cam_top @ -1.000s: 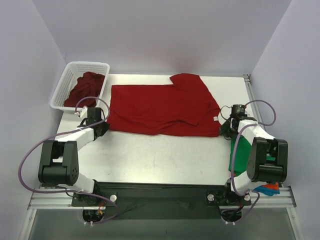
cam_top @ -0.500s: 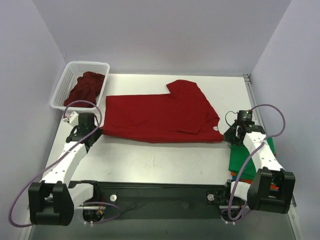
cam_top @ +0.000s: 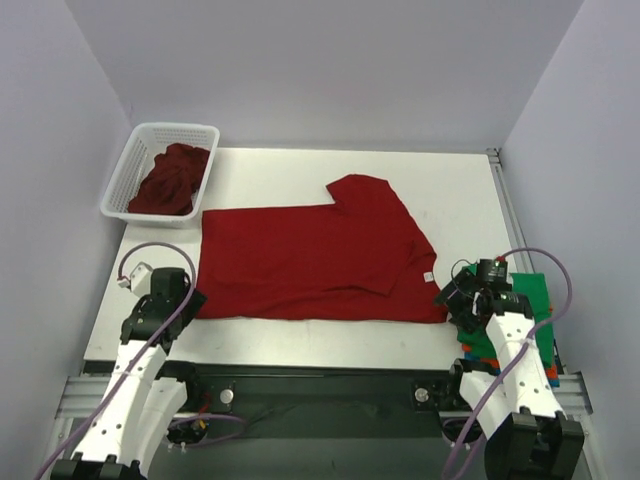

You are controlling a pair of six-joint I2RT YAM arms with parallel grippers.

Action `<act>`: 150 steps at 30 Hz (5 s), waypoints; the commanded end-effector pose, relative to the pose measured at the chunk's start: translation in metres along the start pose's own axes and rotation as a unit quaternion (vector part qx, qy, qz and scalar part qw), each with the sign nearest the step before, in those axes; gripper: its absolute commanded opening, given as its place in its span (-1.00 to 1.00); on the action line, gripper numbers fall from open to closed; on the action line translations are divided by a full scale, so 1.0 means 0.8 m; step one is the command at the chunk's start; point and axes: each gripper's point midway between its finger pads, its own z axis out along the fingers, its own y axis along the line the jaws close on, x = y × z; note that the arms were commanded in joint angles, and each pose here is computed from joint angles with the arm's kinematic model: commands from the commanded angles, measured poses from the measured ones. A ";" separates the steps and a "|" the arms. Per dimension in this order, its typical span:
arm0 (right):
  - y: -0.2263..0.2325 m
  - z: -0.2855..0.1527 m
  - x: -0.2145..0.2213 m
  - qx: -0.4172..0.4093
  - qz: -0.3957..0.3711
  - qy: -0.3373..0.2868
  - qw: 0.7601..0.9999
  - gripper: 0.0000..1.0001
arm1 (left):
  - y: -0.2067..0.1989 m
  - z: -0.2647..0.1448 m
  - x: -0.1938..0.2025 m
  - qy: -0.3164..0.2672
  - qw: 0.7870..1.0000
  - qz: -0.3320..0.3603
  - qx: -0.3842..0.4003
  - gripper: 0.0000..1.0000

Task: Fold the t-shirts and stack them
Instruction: Fold the flattened tshirt in 1/3 of the way

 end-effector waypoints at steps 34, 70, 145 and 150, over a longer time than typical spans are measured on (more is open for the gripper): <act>0.160 0.054 0.059 -0.042 -0.169 0.032 0.984 0.07 | -0.123 0.096 -0.037 -0.003 0.999 -0.009 -0.048 0.07; 0.284 0.076 0.024 -0.084 -0.223 0.024 0.971 -1.00 | -0.129 0.105 -0.039 -0.003 0.999 0.010 -0.042 0.06; 0.291 0.079 -0.036 -0.081 -0.216 -0.017 0.973 -1.00 | -0.076 0.097 -0.061 0.000 0.995 -0.022 -0.094 -1.00; 0.302 0.084 -0.036 -0.094 -0.224 -0.010 0.970 -1.00 | -0.095 0.104 -0.068 -0.003 0.997 -0.019 -0.071 -1.00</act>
